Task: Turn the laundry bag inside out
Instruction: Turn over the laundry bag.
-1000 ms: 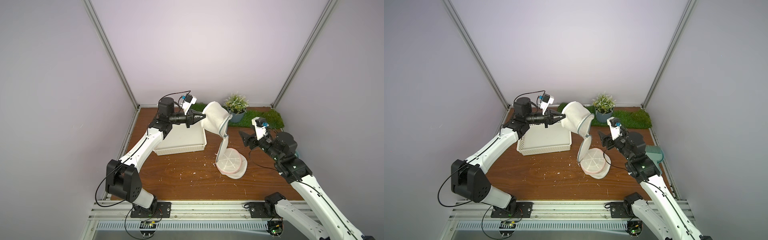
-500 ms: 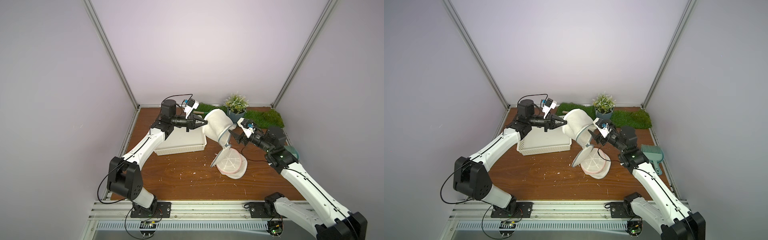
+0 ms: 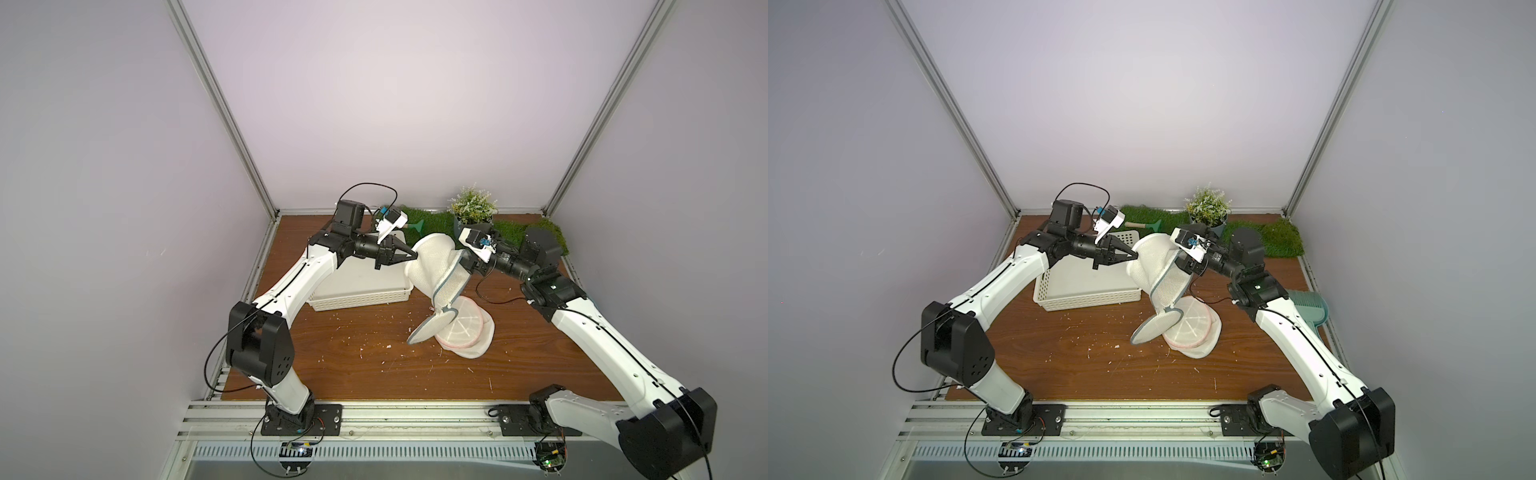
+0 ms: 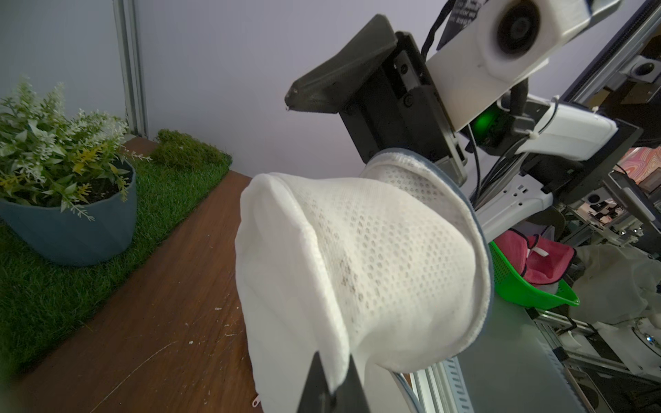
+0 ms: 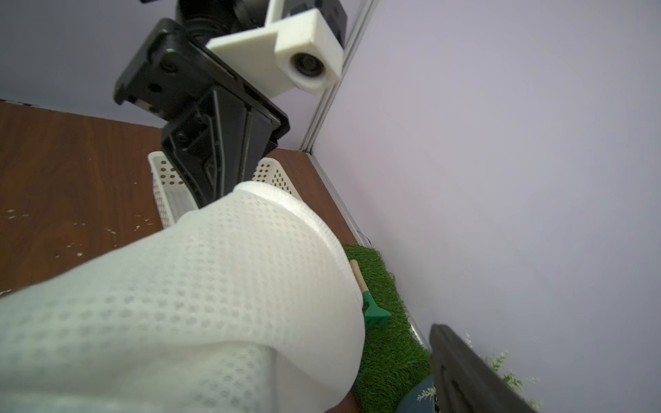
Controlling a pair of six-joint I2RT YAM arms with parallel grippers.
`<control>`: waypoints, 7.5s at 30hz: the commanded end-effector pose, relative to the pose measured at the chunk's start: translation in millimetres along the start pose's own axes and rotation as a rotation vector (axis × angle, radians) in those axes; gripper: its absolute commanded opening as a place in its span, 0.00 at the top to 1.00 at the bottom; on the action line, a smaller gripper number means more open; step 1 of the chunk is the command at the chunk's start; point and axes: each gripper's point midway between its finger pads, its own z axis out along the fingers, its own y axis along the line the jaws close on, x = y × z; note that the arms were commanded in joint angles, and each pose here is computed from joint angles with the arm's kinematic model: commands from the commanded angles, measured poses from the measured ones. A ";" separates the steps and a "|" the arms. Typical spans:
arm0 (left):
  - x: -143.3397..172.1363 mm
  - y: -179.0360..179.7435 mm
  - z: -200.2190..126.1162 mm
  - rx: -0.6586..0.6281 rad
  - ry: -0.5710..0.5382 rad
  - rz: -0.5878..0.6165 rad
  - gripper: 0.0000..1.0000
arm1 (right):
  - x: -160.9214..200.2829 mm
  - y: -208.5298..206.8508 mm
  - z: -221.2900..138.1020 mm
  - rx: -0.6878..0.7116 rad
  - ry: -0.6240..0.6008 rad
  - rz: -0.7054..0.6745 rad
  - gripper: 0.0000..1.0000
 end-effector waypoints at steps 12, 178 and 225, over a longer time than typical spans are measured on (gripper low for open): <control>24.7 -25.0 5.7 -0.011 0.167 0.194 1.00 | 10.6 59.2 4.4 -0.368 0.009 0.025 0.31; 68.8 30.5 -72.8 -0.901 0.018 0.400 0.32 | -33.7 72.9 -52.9 0.021 -0.108 0.371 1.00; 40.9 -62.7 29.4 -0.229 0.265 0.800 0.71 | -30.8 112.9 -17.8 -0.323 0.010 0.276 1.00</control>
